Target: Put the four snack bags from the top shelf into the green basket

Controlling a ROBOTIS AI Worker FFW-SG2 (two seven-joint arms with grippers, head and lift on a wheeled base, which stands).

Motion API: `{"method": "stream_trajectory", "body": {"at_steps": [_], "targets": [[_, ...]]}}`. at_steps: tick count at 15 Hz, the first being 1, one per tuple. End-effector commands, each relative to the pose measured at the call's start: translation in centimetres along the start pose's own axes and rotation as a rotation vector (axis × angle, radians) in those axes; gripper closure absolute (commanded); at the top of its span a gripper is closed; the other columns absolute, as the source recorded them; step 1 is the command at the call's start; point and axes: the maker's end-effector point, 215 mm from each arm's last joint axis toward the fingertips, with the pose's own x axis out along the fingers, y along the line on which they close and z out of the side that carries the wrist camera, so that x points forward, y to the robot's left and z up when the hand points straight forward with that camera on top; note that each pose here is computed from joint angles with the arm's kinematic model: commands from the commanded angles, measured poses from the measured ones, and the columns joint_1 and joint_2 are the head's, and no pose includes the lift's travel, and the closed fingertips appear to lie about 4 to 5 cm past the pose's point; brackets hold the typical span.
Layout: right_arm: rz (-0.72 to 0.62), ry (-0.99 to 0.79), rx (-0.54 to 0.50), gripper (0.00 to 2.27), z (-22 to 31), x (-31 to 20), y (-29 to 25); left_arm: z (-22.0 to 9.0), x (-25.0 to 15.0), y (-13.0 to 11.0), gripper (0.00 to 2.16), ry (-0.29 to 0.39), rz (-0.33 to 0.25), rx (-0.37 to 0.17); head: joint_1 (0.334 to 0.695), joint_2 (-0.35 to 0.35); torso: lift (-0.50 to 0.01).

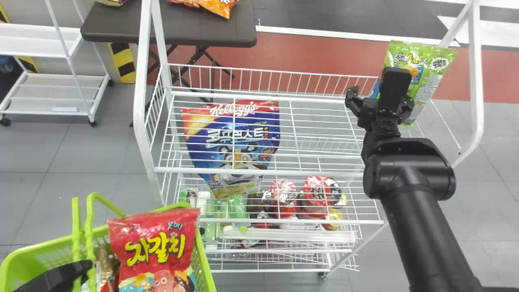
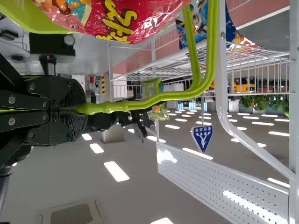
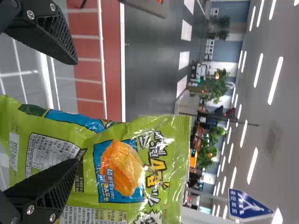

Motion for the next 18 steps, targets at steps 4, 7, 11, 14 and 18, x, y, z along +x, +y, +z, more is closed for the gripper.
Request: {"method": "stream_trajectory", "body": {"at_steps": [4,7,11,14,18], "targets": [[-0.050,0.067,-0.021,0.35,-1.7,2.2,-2.3,0.1,-0.1,-0.1,2.14,-0.002,-0.011,-0.010,0.695,-0.181,0.000],[-0.052,0.106,-0.030,2.08,-2.9,2.1,-2.5,0.1,-0.3,0.0,2.14,-0.004,-0.008,-0.013,0.695,-0.194,0.000],[-0.059,0.070,-0.011,2.25,-2.8,1.1,-3.1,0.2,-0.4,0.0,2.14,-0.007,-0.007,-0.011,0.695,-0.198,0.000],[-0.047,0.041,0.016,2.25,-1.8,-0.5,-3.6,0.2,-0.4,0.1,2.14,-0.009,-0.007,-0.014,0.695,-0.199,0.000],[0.115,-0.015,0.068,2.25,1.5,-7.8,1.4,0.3,-0.1,-0.1,2.14,-0.009,-0.012,-0.009,0.695,-0.181,0.000]]}}
